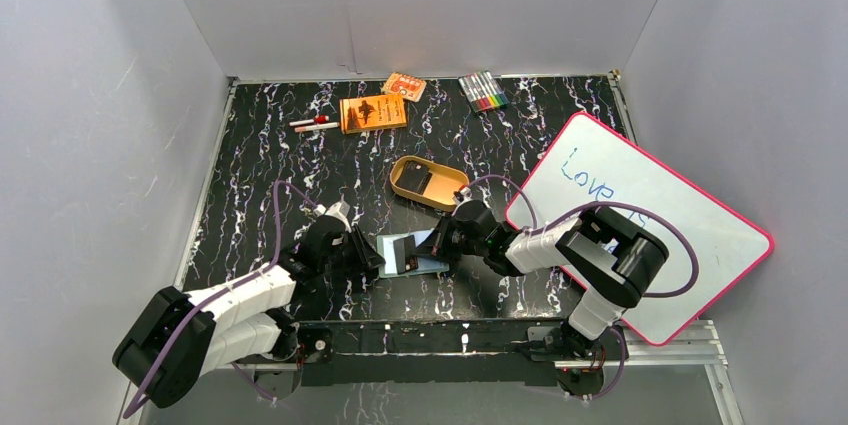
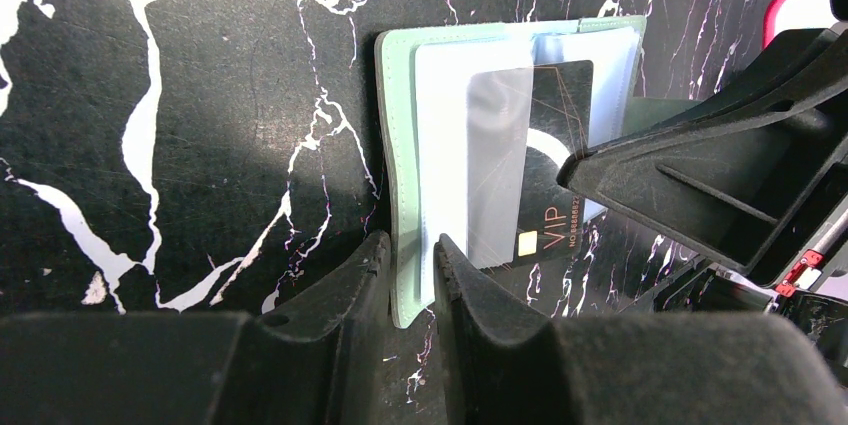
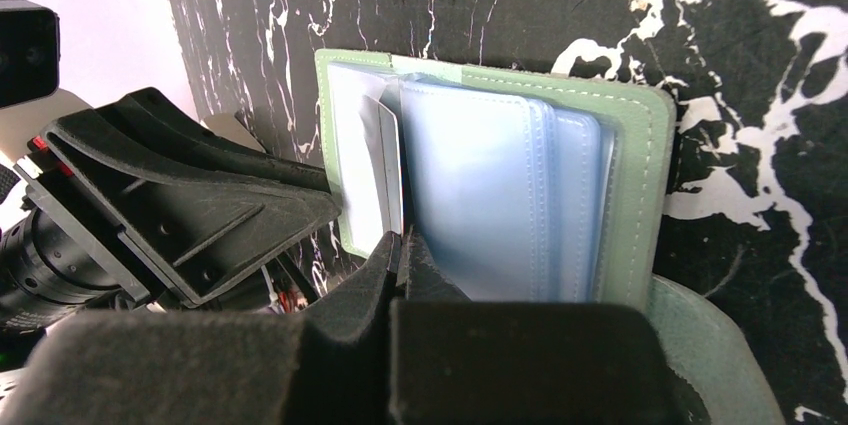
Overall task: Put the credit cards into the card holder
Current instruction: Insert the credit card into the card holder.
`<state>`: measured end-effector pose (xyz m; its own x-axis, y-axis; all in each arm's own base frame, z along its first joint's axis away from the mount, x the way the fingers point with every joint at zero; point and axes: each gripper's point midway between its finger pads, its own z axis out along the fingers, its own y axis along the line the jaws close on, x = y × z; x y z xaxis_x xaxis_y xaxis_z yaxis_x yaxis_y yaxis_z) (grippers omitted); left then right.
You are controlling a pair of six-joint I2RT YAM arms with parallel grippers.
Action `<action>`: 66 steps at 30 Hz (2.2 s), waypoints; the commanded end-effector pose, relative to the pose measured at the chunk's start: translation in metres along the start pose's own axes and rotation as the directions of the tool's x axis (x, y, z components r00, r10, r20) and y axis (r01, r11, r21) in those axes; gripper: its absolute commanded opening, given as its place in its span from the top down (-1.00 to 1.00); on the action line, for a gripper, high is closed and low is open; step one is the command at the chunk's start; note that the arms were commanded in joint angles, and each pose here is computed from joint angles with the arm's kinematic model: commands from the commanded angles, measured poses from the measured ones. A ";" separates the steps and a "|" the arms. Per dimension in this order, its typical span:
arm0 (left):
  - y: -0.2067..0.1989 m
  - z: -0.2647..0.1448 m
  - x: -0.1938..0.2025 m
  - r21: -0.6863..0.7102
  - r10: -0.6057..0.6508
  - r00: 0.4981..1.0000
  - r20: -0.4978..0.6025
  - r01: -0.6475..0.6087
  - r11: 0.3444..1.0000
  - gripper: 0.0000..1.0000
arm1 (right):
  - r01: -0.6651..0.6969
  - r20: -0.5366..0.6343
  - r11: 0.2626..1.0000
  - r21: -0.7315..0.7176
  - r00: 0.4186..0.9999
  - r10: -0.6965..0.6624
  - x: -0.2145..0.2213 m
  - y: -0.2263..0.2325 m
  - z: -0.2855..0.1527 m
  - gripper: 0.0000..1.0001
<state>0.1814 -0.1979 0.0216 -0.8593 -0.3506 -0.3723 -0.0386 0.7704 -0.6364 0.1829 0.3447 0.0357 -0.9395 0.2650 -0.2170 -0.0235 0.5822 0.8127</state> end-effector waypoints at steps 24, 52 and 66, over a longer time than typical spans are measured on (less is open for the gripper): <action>0.007 0.000 0.006 -0.013 -0.005 1.000 -0.016 0.005 1.000 0.60 | 0.039 -0.009 0.999 -0.027 0.999 -0.039 0.007 0.012 0.011 1.00; 0.003 -0.002 0.000 -0.012 0.007 1.000 0.003 -0.007 1.000 0.60 | 0.141 -0.031 0.990 0.005 0.990 -0.141 0.008 0.032 0.016 0.08; -0.010 -0.022 -0.024 -0.046 0.032 0.997 0.071 -0.029 0.999 0.57 | 0.310 0.058 0.938 0.153 0.945 -0.322 -0.027 0.055 -0.034 -0.47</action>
<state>0.1794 -0.1880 0.0271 -0.8510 -0.3528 -0.3890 -0.0519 0.7936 -0.6062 0.1817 0.3560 0.0678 -0.9189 0.1196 -0.3760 -0.1858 0.7095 0.6797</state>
